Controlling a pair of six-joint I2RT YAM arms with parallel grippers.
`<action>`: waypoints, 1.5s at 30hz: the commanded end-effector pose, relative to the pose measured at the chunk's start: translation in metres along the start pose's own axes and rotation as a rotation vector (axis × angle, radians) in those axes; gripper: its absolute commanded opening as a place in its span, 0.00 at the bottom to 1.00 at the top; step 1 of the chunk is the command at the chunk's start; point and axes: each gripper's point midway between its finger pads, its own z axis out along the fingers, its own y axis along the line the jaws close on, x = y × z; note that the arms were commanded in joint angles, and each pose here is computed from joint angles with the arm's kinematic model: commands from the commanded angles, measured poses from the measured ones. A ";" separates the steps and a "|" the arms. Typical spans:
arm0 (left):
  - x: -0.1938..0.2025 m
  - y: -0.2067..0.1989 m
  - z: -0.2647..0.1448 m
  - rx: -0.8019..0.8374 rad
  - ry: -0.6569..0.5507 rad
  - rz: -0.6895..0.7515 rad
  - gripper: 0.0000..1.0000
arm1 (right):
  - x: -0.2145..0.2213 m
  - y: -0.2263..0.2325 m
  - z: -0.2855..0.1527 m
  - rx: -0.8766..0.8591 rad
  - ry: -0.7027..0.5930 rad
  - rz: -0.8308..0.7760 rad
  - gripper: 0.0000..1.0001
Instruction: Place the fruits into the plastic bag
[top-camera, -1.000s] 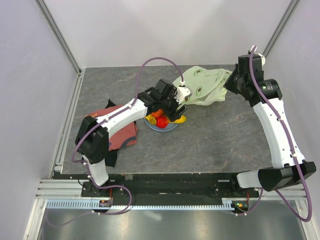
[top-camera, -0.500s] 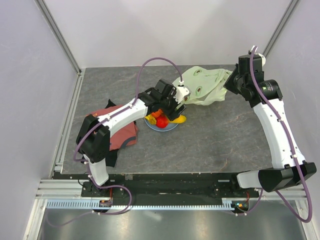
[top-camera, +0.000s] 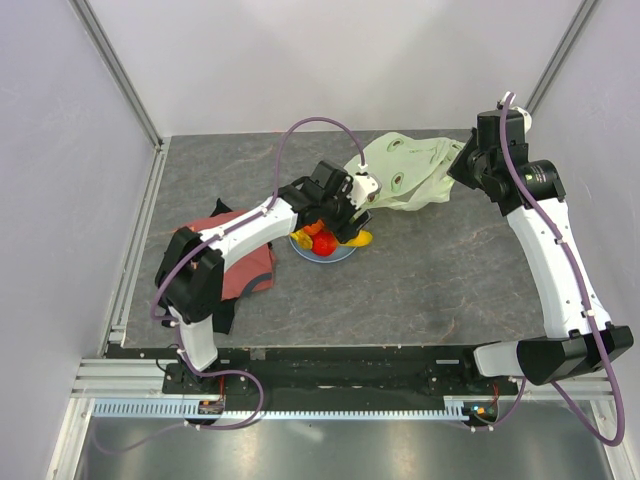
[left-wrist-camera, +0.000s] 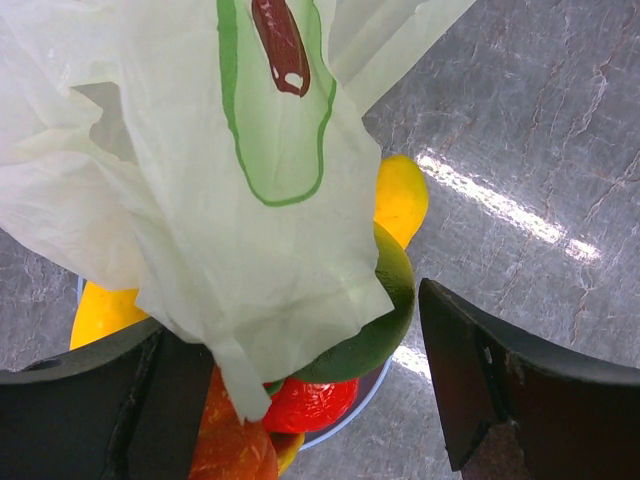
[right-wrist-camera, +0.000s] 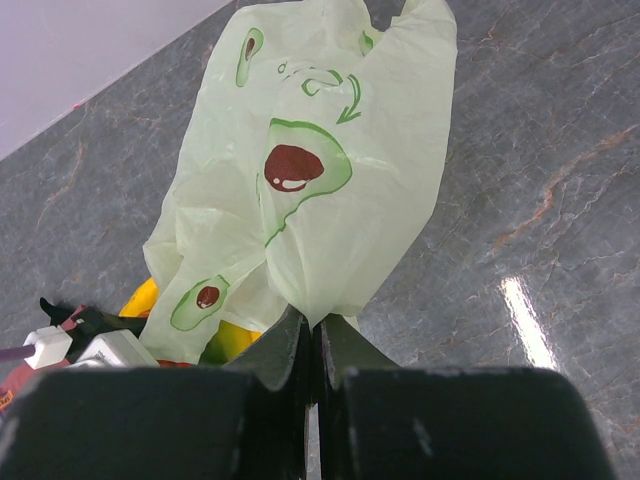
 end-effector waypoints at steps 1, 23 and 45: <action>-0.003 -0.001 0.008 0.015 -0.023 -0.005 0.85 | -0.008 0.006 -0.008 -0.033 -0.036 0.018 0.06; -0.010 -0.008 0.006 0.053 -0.048 -0.014 0.54 | -0.009 0.003 -0.008 -0.027 -0.046 0.015 0.07; -0.081 -0.063 -0.087 0.341 -0.240 -0.054 0.44 | -0.019 -0.003 -0.005 0.015 -0.094 -0.008 0.06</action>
